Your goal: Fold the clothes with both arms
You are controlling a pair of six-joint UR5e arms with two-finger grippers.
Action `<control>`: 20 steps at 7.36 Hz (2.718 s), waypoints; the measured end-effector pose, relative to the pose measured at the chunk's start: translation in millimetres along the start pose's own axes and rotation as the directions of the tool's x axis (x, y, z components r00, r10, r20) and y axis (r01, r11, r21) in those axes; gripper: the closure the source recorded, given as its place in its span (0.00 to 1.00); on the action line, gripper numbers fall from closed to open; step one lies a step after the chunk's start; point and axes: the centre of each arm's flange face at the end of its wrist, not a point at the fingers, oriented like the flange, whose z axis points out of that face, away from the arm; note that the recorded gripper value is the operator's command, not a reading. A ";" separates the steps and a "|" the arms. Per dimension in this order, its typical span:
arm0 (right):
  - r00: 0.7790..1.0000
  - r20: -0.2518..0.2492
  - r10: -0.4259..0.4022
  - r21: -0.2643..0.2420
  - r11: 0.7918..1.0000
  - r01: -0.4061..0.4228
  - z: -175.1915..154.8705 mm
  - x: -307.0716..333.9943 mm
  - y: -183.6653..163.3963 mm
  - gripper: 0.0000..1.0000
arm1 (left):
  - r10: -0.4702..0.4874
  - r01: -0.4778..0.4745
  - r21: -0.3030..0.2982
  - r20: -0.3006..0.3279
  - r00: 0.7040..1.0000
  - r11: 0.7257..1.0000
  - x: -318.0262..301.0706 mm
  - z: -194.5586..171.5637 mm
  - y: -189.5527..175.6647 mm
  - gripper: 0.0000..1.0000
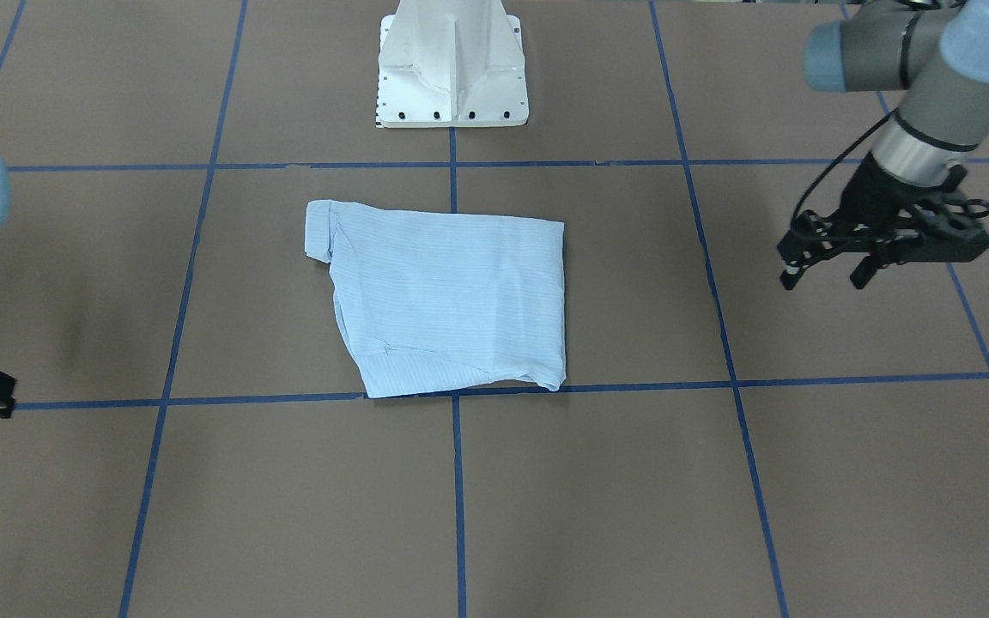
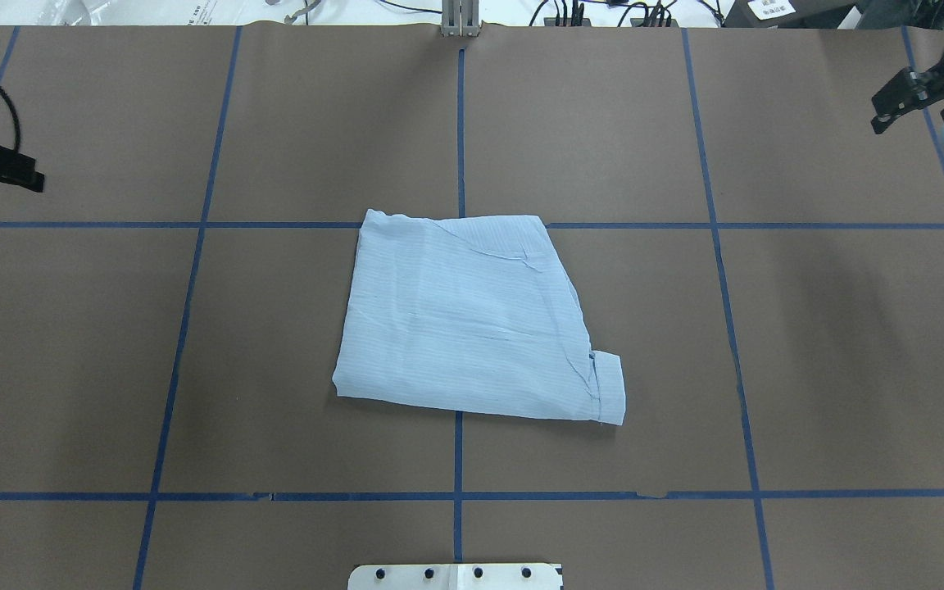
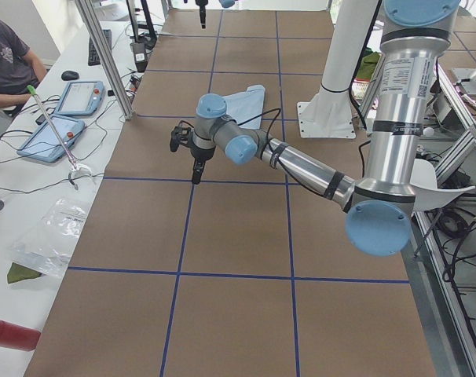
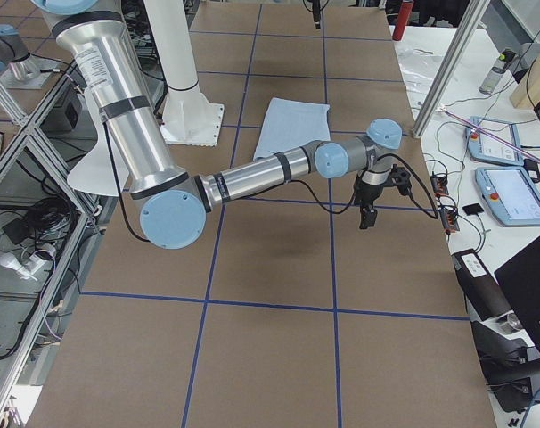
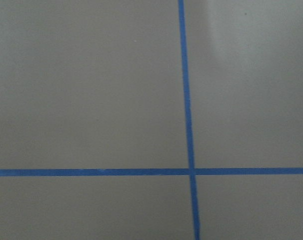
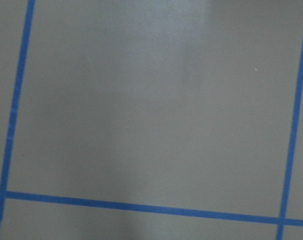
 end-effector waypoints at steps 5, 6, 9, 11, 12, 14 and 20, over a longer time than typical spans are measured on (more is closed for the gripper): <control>1.000 -0.004 -0.020 -0.006 1.000 0.020 1.3 142.0 81.2 0.00 | -0.011 0.013 -0.036 0.073 0.997 0.999 -161.3 -10.3 44.4 0.00; 1.000 -0.004 -0.004 -0.016 1.000 0.004 14.7 158.9 103.8 0.00 | -0.013 0.015 -0.030 0.074 0.997 0.999 -167.2 -8.3 45.1 0.00; 0.999 0.021 0.032 -0.012 0.999 -0.032 37.8 187.3 147.4 0.00 | -0.019 0.021 -0.032 0.084 0.996 0.999 -181.8 -2.2 54.2 0.00; 0.996 0.036 0.087 -0.005 0.996 -0.087 31.4 181.9 148.6 0.00 | -0.041 0.047 -0.060 0.093 0.995 0.997 -189.6 1.7 62.9 0.00; 0.992 0.045 0.118 -0.004 0.993 -0.118 21.5 173.1 146.9 0.00 | -0.057 0.065 -0.082 0.100 0.993 0.994 -192.4 2.2 68.2 0.00; 0.984 0.073 0.165 -0.035 0.986 -0.163 -1.9 150.2 148.0 0.00 | -0.033 0.047 -0.123 0.114 0.993 0.991 -200.8 -2.7 71.5 0.00; 0.953 0.128 0.274 -0.102 0.960 -0.262 1.8 147.5 168.5 0.00 | -0.001 0.020 -0.215 0.090 0.996 0.976 -242.3 -24.5 77.4 0.00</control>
